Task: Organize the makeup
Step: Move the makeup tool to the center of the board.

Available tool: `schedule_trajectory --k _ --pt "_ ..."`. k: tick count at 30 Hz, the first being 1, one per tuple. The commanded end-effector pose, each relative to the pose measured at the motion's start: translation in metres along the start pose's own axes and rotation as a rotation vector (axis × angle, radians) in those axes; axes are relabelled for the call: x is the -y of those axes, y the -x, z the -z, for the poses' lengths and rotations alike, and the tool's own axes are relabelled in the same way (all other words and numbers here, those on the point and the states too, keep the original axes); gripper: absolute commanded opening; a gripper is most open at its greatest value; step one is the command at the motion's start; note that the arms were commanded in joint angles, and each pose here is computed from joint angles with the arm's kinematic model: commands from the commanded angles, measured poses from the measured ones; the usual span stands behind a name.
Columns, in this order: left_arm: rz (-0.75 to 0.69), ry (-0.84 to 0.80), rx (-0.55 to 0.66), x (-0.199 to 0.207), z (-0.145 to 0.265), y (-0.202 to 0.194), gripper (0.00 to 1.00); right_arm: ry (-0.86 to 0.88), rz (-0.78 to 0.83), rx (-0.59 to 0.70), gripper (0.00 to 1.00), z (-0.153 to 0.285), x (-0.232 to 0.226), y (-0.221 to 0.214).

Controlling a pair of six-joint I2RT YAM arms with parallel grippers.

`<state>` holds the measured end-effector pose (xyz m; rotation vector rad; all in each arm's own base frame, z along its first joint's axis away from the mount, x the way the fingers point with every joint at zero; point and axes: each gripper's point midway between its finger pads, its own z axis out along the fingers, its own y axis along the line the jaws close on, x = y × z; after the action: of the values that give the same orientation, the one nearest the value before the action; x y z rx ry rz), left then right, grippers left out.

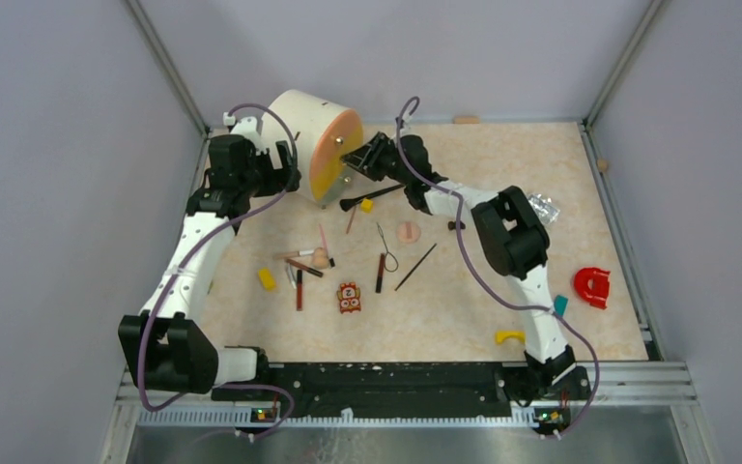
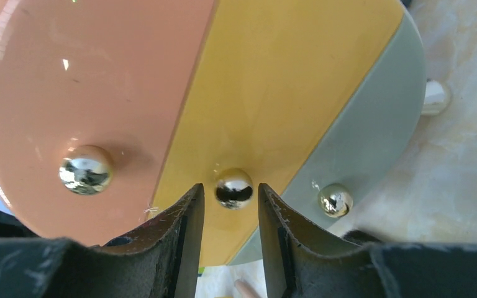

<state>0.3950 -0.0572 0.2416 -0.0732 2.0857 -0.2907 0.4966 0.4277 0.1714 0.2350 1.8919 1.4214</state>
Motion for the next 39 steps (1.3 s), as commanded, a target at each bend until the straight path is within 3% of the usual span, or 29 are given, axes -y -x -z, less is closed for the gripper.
schedule_trajectory --k 1,5,7,8,13,22,35,39 --pt "-0.014 -0.011 0.055 0.002 0.005 0.013 0.99 0.068 -0.009 -0.029 0.37 -0.007 -0.018 -0.005" --pt "-0.013 -0.015 0.053 0.003 0.005 0.013 0.99 0.069 -0.018 -0.036 0.36 -0.007 -0.017 -0.006" --pt "-0.014 -0.011 0.055 0.002 0.005 0.013 0.99 0.079 -0.025 -0.037 0.28 -0.007 -0.019 -0.007" --pt "-0.016 -0.006 0.055 0.001 0.005 0.013 0.99 0.09 -0.026 -0.027 0.18 -0.006 -0.022 -0.005" --pt "-0.017 -0.004 0.054 0.0 0.005 0.013 0.99 0.075 0.025 0.021 0.09 0.007 -0.024 0.004" --pt "-0.019 -0.004 0.053 0.0 0.005 0.013 0.99 0.005 0.121 0.107 0.08 0.049 -0.02 0.019" --pt "-0.02 -0.001 0.048 0.0 0.004 0.011 0.99 -0.085 0.151 0.136 0.08 0.088 0.002 0.02" --pt "-0.02 -0.001 0.049 0.0 0.004 0.011 0.99 -0.091 0.157 0.13 0.19 0.087 0.005 0.021"
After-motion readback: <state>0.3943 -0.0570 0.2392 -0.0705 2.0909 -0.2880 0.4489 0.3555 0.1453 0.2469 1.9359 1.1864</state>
